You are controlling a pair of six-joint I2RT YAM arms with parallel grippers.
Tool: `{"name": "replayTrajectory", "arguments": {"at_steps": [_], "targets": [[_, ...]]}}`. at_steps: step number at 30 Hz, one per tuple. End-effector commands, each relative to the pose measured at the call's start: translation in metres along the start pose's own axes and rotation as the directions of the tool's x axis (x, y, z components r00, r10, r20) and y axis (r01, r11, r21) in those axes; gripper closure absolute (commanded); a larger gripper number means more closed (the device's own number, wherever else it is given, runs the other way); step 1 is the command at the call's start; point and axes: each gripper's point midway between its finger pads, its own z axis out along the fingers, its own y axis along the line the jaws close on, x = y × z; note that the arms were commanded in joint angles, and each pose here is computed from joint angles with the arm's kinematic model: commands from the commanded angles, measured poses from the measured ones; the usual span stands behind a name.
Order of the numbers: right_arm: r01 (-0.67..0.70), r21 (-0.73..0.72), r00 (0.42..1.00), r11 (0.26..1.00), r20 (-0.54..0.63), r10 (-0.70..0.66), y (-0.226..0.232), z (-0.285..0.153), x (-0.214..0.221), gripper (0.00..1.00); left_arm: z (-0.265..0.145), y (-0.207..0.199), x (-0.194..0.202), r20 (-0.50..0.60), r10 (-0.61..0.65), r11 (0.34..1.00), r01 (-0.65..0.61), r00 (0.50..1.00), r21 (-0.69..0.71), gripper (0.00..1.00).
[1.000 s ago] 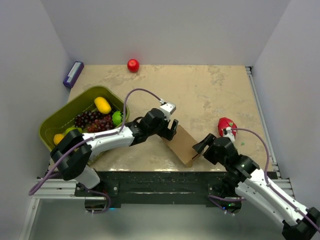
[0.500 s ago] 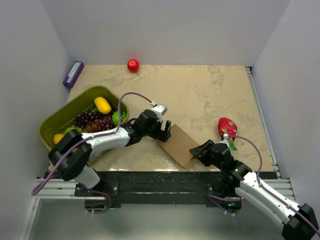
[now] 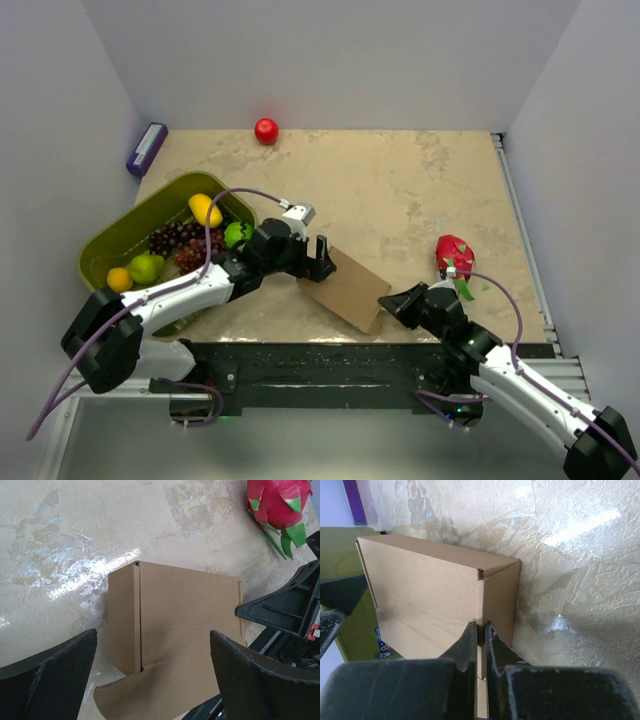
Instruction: Fold the paper box
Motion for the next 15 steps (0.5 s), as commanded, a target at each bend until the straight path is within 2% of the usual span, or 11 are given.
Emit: {"name": "replayTrajectory", "arguments": {"at_steps": [1,8,15], "targets": [[0.009,0.069,1.000,0.998,-0.020,-0.007,-0.030,0.003,0.009,1.00,-0.013,0.010,0.011,-0.019,-0.052,0.998,0.052,0.998,-0.034,0.01],[0.028,0.067,0.999,0.997,-0.030,-0.026,-0.039,0.004,0.012,1.00,-0.012,0.015,0.015,-0.028,-0.081,0.996,0.080,0.996,-0.030,0.00],[0.032,-0.011,0.999,0.999,-0.041,-0.033,-0.027,0.003,0.015,1.00,-0.005,0.007,0.009,-0.048,-0.156,0.983,0.159,0.987,0.089,0.00]]}}
